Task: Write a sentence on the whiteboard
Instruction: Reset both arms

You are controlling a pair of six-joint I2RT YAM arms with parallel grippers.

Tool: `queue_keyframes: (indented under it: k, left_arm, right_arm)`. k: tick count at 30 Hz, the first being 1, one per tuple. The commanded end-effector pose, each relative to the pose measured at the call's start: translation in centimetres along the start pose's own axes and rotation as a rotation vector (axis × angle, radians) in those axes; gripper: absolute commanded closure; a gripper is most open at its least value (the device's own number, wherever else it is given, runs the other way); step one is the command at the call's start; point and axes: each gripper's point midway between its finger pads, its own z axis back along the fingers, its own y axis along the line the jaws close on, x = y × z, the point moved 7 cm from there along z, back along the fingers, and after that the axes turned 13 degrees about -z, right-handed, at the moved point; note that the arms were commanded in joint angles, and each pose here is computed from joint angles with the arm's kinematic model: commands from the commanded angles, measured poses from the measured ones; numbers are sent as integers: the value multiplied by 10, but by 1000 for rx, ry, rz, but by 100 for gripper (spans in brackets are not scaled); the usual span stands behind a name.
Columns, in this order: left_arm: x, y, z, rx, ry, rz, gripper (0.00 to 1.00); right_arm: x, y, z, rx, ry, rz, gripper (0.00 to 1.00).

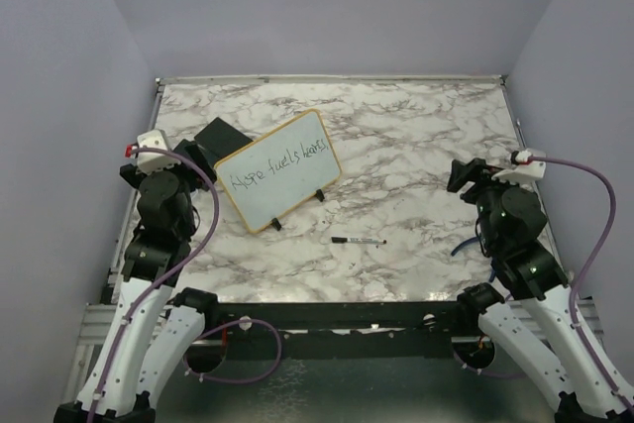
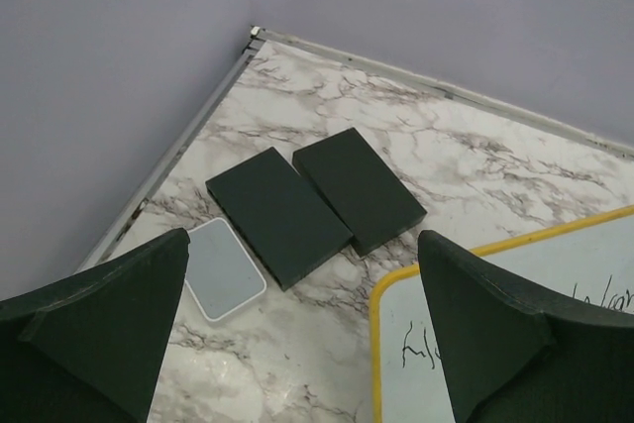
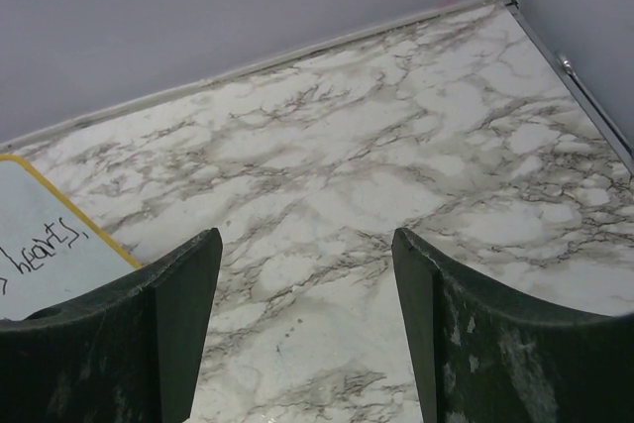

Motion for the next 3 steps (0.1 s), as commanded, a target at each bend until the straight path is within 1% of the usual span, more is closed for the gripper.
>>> queue_keyframes:
  k: [1, 3]
  left_arm:
    - [-2, 5, 0, 35, 6, -20, 1]
    - [-2, 4, 0, 26, 8, -15, 1]
  right_arm:
    - [6, -5, 0, -34, -41, 4, 26]
    - [6, -5, 0, -38, -43, 3, 26]
